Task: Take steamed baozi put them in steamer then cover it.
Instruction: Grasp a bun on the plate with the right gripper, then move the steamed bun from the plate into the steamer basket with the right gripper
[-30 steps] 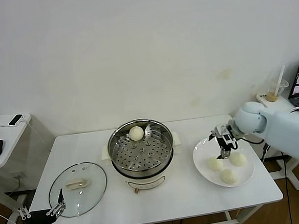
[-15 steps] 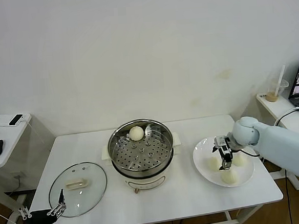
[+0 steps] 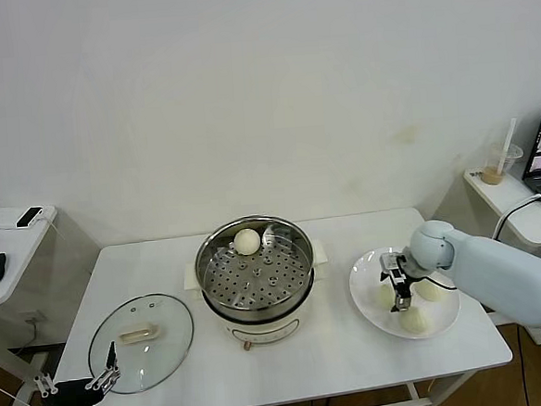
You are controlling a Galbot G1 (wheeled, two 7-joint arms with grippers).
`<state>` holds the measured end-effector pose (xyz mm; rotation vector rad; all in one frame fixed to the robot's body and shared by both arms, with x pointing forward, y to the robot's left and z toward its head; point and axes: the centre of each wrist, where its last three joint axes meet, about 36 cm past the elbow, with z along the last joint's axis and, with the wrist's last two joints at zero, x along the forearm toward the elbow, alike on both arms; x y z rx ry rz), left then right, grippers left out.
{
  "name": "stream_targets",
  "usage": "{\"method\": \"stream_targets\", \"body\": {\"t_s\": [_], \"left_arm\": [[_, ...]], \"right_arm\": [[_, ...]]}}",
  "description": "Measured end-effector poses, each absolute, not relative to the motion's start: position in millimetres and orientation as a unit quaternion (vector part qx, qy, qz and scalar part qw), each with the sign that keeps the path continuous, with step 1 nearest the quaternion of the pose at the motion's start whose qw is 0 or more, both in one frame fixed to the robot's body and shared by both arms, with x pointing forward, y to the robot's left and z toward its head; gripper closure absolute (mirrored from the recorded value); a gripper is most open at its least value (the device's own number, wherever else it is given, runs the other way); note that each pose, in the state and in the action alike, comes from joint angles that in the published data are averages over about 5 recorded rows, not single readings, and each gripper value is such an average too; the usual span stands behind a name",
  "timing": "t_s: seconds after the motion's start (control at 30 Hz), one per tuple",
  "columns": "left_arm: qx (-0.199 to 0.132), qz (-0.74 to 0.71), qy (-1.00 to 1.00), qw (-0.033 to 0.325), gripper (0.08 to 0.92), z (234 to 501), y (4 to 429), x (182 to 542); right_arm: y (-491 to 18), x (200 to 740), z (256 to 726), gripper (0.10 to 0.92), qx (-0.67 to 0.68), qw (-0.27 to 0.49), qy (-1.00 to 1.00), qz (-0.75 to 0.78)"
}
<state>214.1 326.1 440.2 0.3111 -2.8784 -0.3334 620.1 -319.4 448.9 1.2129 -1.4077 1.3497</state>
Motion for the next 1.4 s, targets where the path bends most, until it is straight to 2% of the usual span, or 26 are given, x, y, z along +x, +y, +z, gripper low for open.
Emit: {"method": "stream_targets", "body": {"t_s": [0.33, 0.7, 0.87, 1.4], "left_arm": [[0.107, -0.114, -0.981, 0.115, 0.177, 439.4, 326.6, 213.5], [0.107, -0.114, -0.981, 0.115, 0.177, 439.7, 326.6, 214.2], [0.107, -0.115, -0.981, 0.116, 0.177, 439.8, 326.8, 213.5], [0.108, -0.116, -0.981, 0.111, 0.177, 443.3, 326.6, 213.7]], "right_arm": [[-318.5, 621.0, 444.2, 0.2, 0.479, 0.416, -0.557, 0.535], [-320.9, 621.5, 444.7, 0.344, 0.478, 0.42, -0.558, 0.533], [-322.1, 621.7, 447.1, 0.36, 0.479, 0.42, -0.556, 0.533], [-327.1, 629.0, 500.0, 0.386, 0.483, 0.403, -0.56, 0.539]]}}
